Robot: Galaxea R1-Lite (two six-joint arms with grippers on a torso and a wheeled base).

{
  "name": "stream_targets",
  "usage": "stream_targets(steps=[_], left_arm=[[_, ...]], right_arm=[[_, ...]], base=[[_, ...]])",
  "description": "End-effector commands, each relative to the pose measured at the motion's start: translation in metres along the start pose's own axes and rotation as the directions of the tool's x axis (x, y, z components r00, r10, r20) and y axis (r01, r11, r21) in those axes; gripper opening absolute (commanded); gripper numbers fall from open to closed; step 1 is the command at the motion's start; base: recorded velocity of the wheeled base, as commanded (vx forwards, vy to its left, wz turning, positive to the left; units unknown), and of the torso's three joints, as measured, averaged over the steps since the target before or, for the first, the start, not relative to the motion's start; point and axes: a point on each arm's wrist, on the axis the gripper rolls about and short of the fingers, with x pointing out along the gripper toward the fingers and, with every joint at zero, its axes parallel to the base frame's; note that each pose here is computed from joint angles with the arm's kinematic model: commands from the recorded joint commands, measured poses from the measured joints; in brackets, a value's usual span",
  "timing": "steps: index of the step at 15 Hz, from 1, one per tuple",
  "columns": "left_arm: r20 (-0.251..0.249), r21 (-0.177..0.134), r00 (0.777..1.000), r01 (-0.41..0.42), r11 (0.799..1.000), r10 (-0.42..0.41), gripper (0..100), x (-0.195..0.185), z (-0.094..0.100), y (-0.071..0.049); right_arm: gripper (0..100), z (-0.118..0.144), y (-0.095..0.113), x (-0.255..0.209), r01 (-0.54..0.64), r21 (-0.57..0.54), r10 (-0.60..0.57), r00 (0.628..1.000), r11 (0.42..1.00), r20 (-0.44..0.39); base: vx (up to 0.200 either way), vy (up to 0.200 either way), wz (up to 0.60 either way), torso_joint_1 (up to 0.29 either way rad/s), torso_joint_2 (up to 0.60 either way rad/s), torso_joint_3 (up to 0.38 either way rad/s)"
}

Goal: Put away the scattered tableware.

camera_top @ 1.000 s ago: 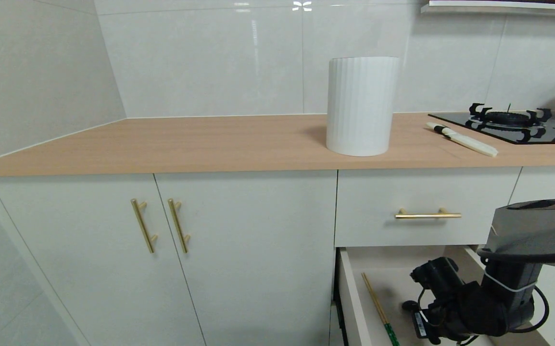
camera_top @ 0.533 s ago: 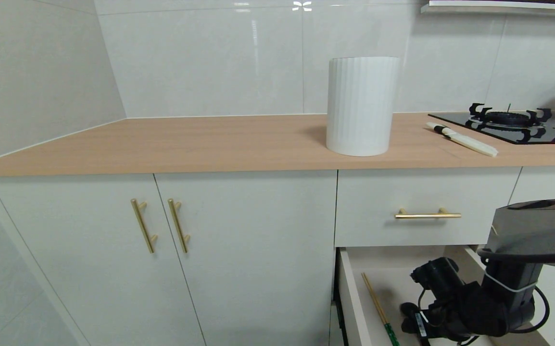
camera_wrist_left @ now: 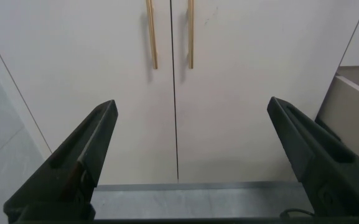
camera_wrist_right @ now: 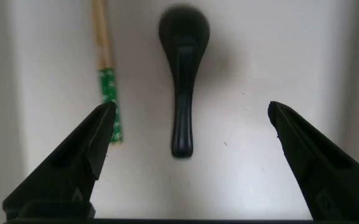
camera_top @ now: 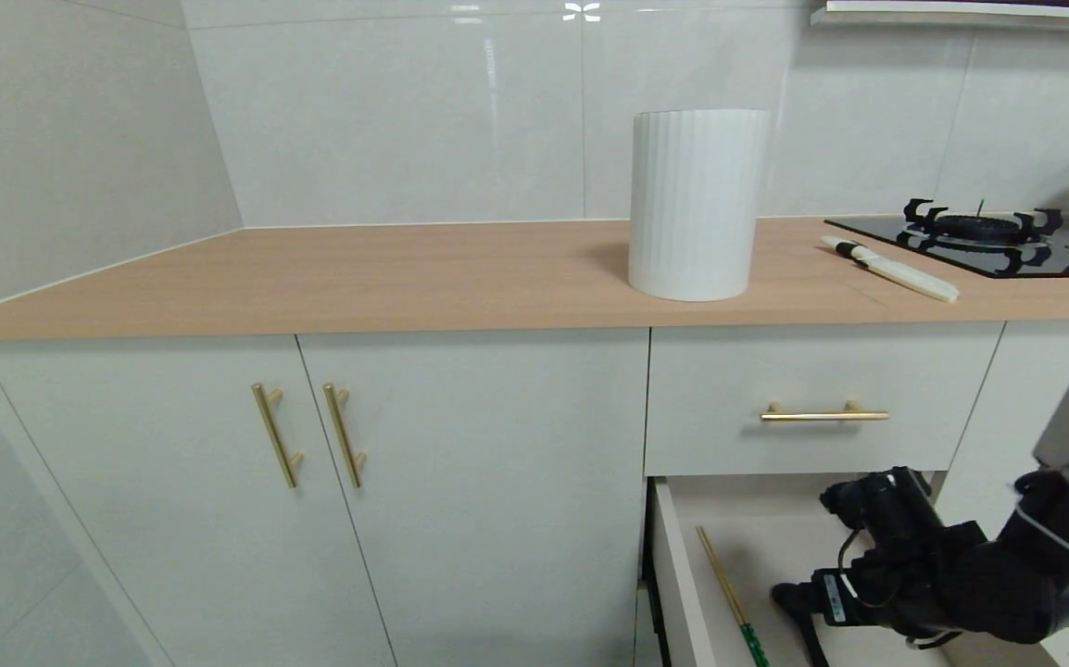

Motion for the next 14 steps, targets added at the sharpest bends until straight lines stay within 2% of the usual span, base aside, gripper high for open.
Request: stream_targets(steps=[1, 3, 8, 14], left_arm=[[0.000, 0.000, 1.000, 0.001, 1.000, -0.001, 100, 0.000, 0.000, 0.000], [0.000, 0.001, 1.000, 0.001, 1.000, -0.001, 100, 0.000, 0.000, 0.000], [0.000, 0.001, 1.000, -0.001, 1.000, 0.001, 100, 0.000, 0.000, 0.000], [0.000, 0.000, 1.000, 0.001, 1.000, -0.001, 100, 0.000, 0.000, 0.000]], right_arm=[[100, 0.014, -0.005, -0.067, -0.039, 0.007, 0.038, 0.990, 0.999, 0.136], [100, 0.017, -0.004, -0.100, -0.084, -0.013, 0.085, 0.983, 0.996, 0.164], [100, 0.010, -0.002, -0.151, -0.159, -0.063, 0.166, 0.975, 0.985, 0.145], [100, -0.007, -0.004, -0.176, -0.156, -0.201, 0.180, 0.978, 0.967, 0.105]], base=[[0.000, 0.000, 0.00, 0.000, 0.00, 0.000], [0.000, 0.000, 0.00, 0.000, 0.00, 0.000], [0.000, 0.000, 0.00, 0.000, 0.00, 0.000], [-0.200, 0.000, 0.00, 0.000, 0.00, 0.003]])
